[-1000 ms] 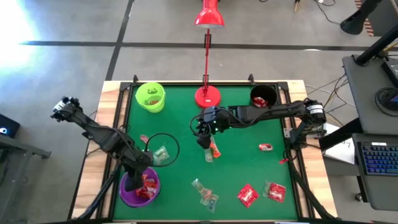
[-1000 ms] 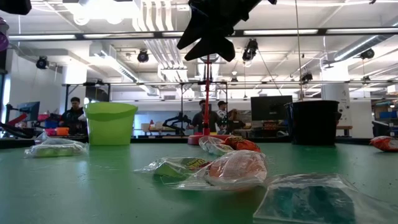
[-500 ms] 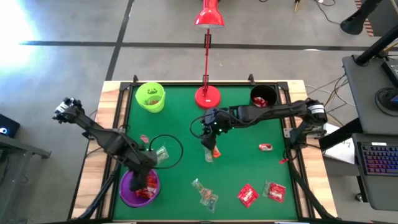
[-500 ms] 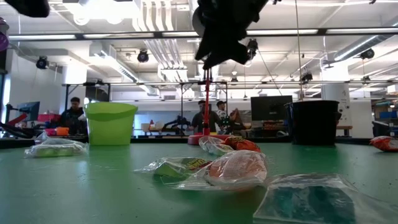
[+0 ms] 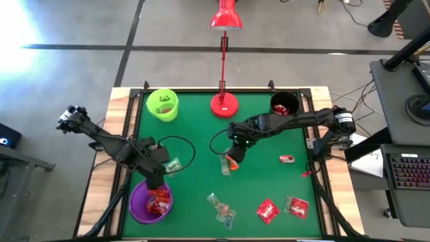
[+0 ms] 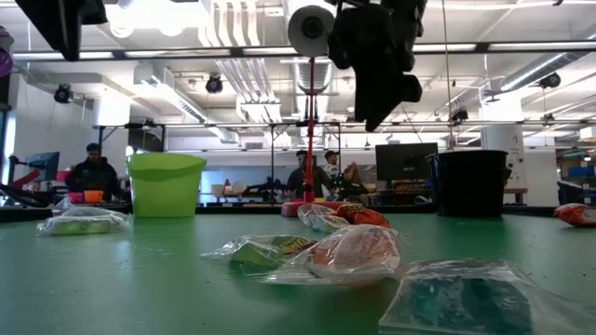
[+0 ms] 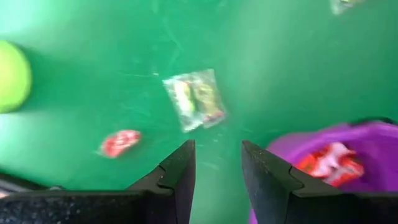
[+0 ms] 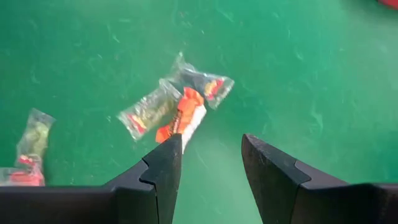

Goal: Sort candy
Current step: Put the transparent candy into the green bucket

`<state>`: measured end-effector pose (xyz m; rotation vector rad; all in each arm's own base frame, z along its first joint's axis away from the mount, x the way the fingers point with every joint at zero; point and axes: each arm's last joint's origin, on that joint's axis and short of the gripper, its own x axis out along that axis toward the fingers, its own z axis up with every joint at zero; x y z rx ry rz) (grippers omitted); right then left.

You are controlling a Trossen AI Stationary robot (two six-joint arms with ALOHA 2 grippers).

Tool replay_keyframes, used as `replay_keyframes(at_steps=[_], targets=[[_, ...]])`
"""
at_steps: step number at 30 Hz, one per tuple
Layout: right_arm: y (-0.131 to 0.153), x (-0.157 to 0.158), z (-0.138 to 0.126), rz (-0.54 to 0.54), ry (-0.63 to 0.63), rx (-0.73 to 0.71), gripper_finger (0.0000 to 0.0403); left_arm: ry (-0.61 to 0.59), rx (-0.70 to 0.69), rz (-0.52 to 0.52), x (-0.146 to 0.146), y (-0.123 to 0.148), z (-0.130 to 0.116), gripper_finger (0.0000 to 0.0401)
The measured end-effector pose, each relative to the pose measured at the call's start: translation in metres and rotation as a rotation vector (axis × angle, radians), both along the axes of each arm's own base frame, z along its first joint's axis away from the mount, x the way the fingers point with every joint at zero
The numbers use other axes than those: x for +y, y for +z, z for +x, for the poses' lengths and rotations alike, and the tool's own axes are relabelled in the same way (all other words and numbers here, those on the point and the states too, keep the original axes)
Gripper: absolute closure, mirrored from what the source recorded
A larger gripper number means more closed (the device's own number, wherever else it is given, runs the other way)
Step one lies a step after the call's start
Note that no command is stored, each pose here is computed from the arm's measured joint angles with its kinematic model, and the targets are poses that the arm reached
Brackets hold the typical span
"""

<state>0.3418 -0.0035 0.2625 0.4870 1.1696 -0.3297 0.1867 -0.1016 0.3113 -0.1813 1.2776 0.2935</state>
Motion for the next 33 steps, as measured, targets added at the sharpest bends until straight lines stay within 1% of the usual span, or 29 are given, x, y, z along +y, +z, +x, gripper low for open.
replay_keyframes(at_steps=[3, 7, 12, 17, 22, 25, 27, 31, 33], targets=[[-0.008, 0.000, 0.000, 0.014, -0.035, 0.005, 0.0243, 0.007, -0.007, 0.057, 0.005, 0.001, -0.001, 0.0290], [-0.017, 0.000, 0.002, 0.022, -0.048, -0.033, 0.0243, 0.018, -0.026, 0.104, 0.011, 0.002, 0.000, 0.0290], [-0.029, 0.001, 0.004, 0.088, -0.072, -0.077, 0.0243, 0.022, -0.033, 0.125, 0.017, 0.003, 0.002, 0.0290], [-0.045, 0.002, 0.000, 0.114, -0.122, -0.067, 0.0243, 0.012, -0.029, 0.132, 0.020, 0.004, 0.002, 0.0290], [-0.061, 0.005, -0.004, 0.172, -0.158, -0.065, 0.0243, 0.013, -0.026, 0.133, 0.020, 0.004, 0.002, 0.0290], [-0.062, 0.011, -0.004, 0.213, -0.150, -0.067, 0.0243, 0.015, -0.026, 0.134, 0.020, 0.004, 0.002, 0.0290], [-0.062, 0.016, -0.003, 0.220, -0.134, -0.073, 0.0243, 0.015, -0.028, 0.138, 0.021, 0.004, 0.002, 0.0290], [-0.060, 0.028, 0.000, 0.260, -0.080, -0.114, 0.0243, 0.016, -0.028, 0.140, 0.021, 0.004, 0.002, 0.0290], [-0.057, 0.033, 0.003, 0.260, -0.046, -0.140, 0.0243, 0.022, -0.030, 0.137, 0.021, 0.004, 0.002, 0.0290]])
